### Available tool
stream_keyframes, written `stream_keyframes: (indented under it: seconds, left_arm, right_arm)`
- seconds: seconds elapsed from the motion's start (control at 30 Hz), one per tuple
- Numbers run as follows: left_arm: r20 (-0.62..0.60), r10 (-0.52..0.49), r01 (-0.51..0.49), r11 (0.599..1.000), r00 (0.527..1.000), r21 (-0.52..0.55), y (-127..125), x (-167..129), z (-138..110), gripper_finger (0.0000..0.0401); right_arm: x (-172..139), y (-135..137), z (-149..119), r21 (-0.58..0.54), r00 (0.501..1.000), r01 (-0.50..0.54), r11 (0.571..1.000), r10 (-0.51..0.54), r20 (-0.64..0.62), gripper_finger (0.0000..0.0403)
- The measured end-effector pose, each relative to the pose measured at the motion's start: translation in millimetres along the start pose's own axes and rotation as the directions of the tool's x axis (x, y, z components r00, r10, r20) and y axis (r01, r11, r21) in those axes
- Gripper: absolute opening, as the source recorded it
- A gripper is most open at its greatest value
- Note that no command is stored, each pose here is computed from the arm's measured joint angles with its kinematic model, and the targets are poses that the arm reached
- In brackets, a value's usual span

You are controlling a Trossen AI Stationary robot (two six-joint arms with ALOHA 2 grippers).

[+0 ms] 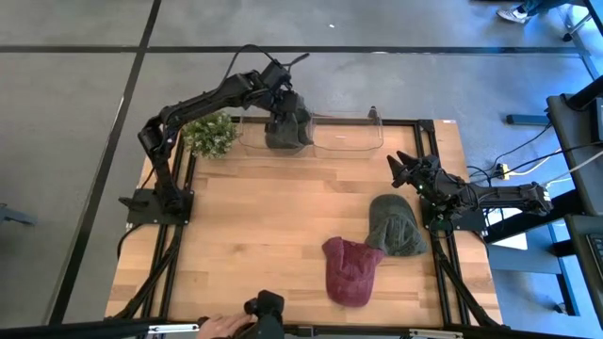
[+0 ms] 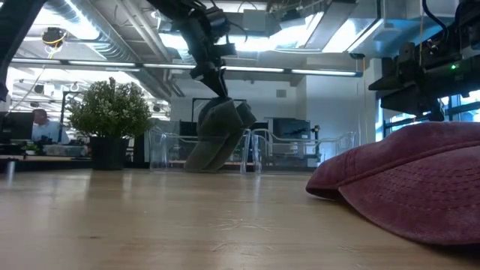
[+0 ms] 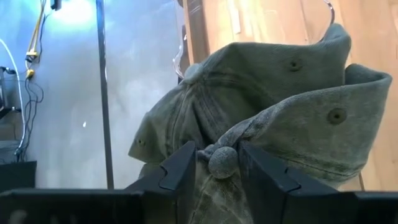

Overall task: Pick & Place hat
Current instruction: Put the left black cap into the left transparent bin, then put the light pink cap into the right transparent bin

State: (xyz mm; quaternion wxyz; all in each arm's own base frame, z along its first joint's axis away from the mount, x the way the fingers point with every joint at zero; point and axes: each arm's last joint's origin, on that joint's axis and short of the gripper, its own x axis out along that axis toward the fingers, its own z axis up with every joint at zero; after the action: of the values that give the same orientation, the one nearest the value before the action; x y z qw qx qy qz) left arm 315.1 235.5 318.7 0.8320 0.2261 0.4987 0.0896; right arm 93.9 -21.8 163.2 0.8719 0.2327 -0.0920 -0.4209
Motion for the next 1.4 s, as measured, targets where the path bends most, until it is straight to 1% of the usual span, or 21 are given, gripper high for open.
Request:
stream_keyframes:
  seconds: [0.13,0.33,0.43,0.7,0.83,0.93,1.07,1.13,1.2,1.23,1.3,1.33,1.4]
  left_arm:
    - [-0.001,0.006,-0.006,1.000,1.000,0.000,0,0,0,0.0148]
    - [-0.065,0.119,-0.120,0.992,0.991,-0.022,5,0,1,0.0194]
    - [-0.084,0.142,-0.144,0.989,0.986,-0.022,6,-1,0,0.0206]
    - [-0.057,0.130,-0.131,0.991,0.990,-0.011,-1,-3,9,0.0206]
    - [-0.047,0.125,-0.123,0.992,0.991,0.038,-7,-3,15,0.0210]
    - [-0.045,0.140,-0.137,0.988,0.989,0.068,-12,-4,22,0.0215]
    - [0.023,0.175,-0.175,0.984,0.984,0.007,-14,-19,32,0.0216]
    - [0.073,0.172,-0.169,0.984,0.982,-0.048,-14,-31,33,0.0215]
    - [0.139,0.146,-0.129,0.983,0.979,-0.130,-15,-42,36,0.0213]
    - [0.181,0.124,-0.090,0.979,0.976,-0.185,-16,-49,37,0.0213]
    - [0.290,0.043,0.038,0.963,0.956,-0.268,-20,-62,41,0.0213]
    - [0.352,-0.007,0.115,0.951,0.936,-0.288,-23,-69,43,0.0213]
    - [0.465,-0.119,0.278,0.916,0.877,-0.290,-30,-79,49,0.0212]
  right_arm:
    - [0,0,0,0.001,1.000,0.000,1.000,0.000,0.000,0.0289]
    - [0,0,0,-0.001,1.000,-0.001,1.000,0.001,0.000,0.0289]
    - [0,0,0,-0.002,1.000,-0.001,1.000,0.001,-0.001,0.0289]
    - [0,0,0,-0.007,1.000,0.000,1.000,0.000,-0.002,0.0289]
    - [0,0,0,-0.008,1.000,0.000,1.000,0.000,-0.002,0.0289]
    - [0,0,0,-0.009,1.000,0.000,1.000,0.000,-0.002,0.0289]
    - [0,0,0,-0.007,1.000,-0.001,1.000,0.001,-0.002,0.0289]
    - [0,0,0,-0.007,1.000,-0.001,1.000,0.001,-0.003,0.0289]
    - [0,0,0,-0.006,1.000,-0.001,1.000,0.001,-0.002,0.0289]
    - [0,0,0,-0.004,1.000,-0.002,1.000,0.002,-0.001,0.0289]
    - [0,0,0,0.000,1.000,-0.002,1.000,0.002,-0.001,0.0289]
    - [0,0,0,0.000,1.000,-0.002,1.000,0.002,-0.002,0.0289]
    - [0,0,0,-0.002,1.000,-0.002,1.000,0.002,-0.001,0.0289]
